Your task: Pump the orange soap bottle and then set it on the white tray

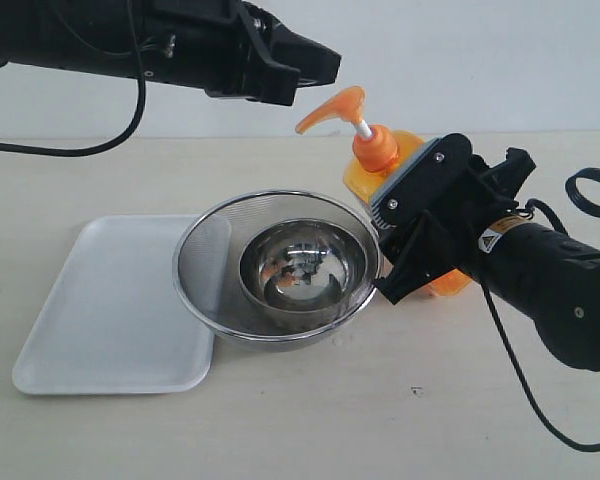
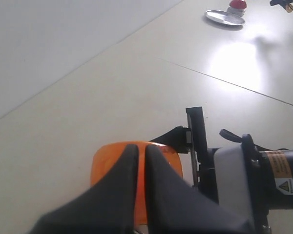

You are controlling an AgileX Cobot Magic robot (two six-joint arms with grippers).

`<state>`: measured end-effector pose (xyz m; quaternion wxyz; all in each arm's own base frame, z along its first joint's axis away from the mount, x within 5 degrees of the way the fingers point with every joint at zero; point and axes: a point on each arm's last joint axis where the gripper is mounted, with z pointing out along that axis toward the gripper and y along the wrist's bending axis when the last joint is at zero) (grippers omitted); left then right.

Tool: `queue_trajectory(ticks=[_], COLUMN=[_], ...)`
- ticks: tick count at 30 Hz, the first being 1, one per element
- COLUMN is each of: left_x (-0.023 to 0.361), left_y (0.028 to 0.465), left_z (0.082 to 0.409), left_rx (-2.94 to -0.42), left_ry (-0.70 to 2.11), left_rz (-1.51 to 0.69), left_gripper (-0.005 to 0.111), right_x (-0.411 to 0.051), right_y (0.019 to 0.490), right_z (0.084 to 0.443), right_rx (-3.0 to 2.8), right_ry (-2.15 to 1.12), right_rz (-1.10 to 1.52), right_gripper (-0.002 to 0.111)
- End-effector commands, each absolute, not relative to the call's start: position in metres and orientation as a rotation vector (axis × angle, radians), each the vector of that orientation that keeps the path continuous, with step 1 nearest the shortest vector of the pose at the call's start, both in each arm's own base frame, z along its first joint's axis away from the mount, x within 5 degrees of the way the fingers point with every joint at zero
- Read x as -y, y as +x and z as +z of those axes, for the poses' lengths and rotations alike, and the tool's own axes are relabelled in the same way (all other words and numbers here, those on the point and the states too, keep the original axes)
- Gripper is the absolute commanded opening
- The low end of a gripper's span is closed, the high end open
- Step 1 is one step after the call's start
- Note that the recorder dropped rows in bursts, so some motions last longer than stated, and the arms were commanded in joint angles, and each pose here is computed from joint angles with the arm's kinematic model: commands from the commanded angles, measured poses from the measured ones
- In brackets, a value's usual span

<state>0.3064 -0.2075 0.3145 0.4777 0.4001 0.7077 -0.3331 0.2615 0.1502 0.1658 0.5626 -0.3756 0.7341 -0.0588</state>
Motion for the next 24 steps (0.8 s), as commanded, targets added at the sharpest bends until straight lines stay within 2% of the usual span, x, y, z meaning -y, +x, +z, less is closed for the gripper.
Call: queue_trajectory(ticks=[1,14,24], left_x=[0.209,0.214,0.214], left_y=[0.308,0.307,0.312], left_z=[0.317,0.308,0.303], left_rx=[-1.724,-1.732,-1.754], left_ry=[0.958,1.002,0.979], left_rz=[-0.809,-0.875,-0.843], left_gripper=[0.005,0.005,0.005], right_x=[-0.149,-0.149,-0.149], right_y=[0.255,0.256,0.256], right_z=[0.150,0.151,0.151], right_rx=[-1.856,-1.850,-1.853], right_ry=[-0.935,-0.931,-0.930], right_rz=[-0.100,-0.101,-0.101], right_gripper=[0.000,0.000,0.000])
